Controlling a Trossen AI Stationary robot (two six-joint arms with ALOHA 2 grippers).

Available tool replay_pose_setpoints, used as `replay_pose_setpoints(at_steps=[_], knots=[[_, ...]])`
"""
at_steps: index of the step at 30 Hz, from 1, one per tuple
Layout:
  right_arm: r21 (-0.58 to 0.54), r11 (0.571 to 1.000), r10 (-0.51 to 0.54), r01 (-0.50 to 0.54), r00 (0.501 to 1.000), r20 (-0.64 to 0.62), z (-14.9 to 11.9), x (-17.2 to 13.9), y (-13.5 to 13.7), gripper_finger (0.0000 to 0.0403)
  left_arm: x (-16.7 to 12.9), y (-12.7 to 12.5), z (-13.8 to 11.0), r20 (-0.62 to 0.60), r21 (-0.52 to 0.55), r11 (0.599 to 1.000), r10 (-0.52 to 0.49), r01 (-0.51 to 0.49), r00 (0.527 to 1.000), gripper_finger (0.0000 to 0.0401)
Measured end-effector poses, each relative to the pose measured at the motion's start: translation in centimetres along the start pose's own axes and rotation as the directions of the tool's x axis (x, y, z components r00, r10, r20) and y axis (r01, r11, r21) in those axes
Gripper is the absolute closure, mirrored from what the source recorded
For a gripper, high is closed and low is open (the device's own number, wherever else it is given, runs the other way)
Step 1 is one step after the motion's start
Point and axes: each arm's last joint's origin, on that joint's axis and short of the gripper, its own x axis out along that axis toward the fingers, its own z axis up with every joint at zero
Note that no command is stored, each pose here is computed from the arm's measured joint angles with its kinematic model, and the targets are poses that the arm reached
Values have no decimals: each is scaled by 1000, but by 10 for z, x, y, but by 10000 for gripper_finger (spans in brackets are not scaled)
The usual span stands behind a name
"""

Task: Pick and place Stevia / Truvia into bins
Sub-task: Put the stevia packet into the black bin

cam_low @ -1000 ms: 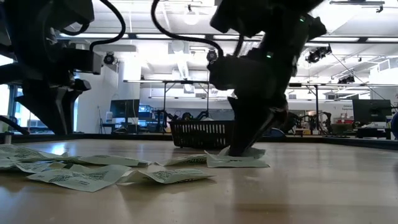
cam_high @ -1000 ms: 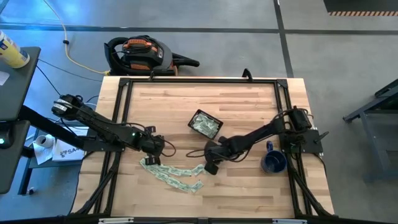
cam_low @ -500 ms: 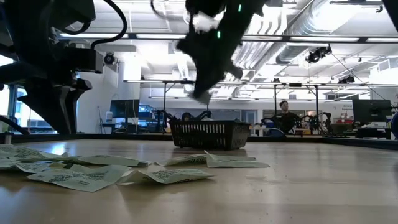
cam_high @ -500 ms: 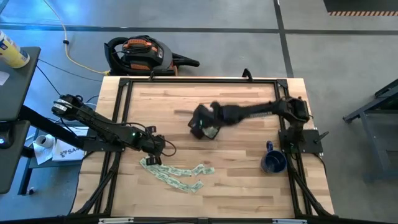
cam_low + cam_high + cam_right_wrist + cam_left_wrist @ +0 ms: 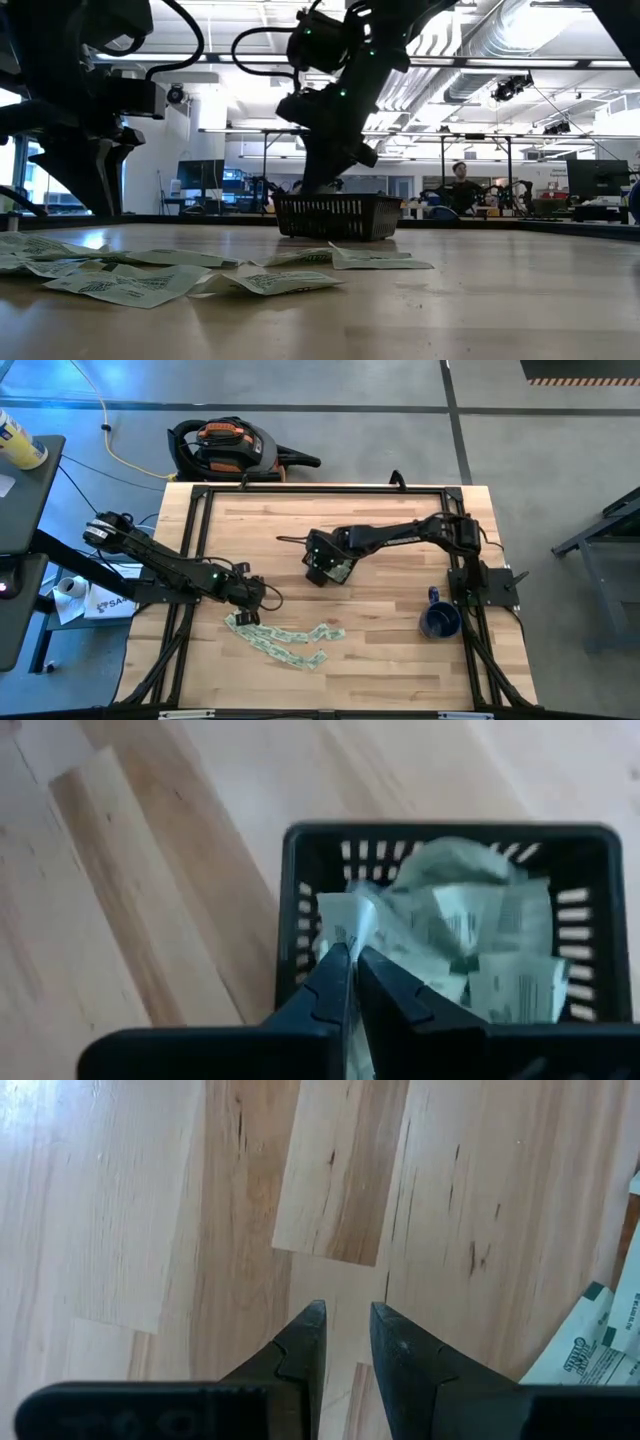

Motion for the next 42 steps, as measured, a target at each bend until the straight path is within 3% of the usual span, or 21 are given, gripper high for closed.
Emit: replay_pose_setpoints(at_steps=[7,16,18,21,24,27,34,36,42], knots=[[-4,996,-88,88,994,60,4,1,-4,334,0,0,0,1,-1,1000,-1,1,1000,286],[0,1000,-9,9,999,48,8,-6,2,268,0,0,0,0,-8,1000,0,0,1000,286],[-41,999,-6,10,996,93,15,-20,12,266,0,0,0,0,-10,1000,0,0,1000,286],[-199,980,48,-29,995,92,16,-43,33,265,0,0,0,0,-11,1000,0,0,1000,286],[-336,935,106,-112,994,-36,-1,-53,57,265,0,0,0,-1,-5,1000,0,0,1000,286],[-388,902,128,-186,977,-173,-31,-55,82,265,0,0,0,-1,1,1000,0,0,1000,286],[-453,836,204,-308,943,-263,-101,-49,141,265,0,0,1,7,21,1000,4,-4,1000,286],[-449,839,202,-308,942,-268,-114,-43,150,265,0,0,1,11,41,999,4,-4,1000,286],[-366,903,132,-224,957,-260,-127,-24,155,265,0,0,1,10,73,997,4,-4,1000,286]])
